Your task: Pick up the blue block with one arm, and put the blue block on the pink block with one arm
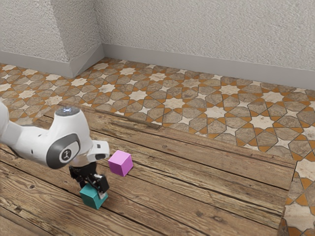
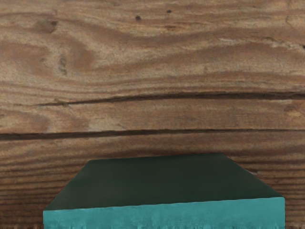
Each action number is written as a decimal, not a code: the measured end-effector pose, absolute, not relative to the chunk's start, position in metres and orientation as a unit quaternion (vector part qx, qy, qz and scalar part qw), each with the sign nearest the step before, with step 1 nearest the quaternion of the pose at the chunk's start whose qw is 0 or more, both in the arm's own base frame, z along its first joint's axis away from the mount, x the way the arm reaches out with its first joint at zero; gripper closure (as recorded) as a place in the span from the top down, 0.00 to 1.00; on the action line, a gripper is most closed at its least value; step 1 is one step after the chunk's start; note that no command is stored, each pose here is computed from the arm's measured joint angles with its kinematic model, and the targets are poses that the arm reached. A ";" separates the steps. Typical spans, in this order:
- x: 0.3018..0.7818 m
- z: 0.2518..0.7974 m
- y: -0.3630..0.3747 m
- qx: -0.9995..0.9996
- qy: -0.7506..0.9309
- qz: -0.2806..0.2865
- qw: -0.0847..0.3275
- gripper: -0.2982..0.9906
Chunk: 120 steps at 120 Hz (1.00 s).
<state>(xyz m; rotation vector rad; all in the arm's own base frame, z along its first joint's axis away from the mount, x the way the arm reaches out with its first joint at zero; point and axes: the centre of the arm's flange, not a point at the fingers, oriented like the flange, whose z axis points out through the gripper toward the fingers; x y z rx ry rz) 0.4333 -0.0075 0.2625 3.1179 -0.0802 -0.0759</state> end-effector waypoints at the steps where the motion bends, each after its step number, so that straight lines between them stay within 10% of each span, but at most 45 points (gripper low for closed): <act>1: 0.433 0.262 -0.008 0.999 -0.026 -0.024 0.011 0.77; 120: 0.493 0.340 -0.014 0.998 -0.035 0.047 0.005 0.53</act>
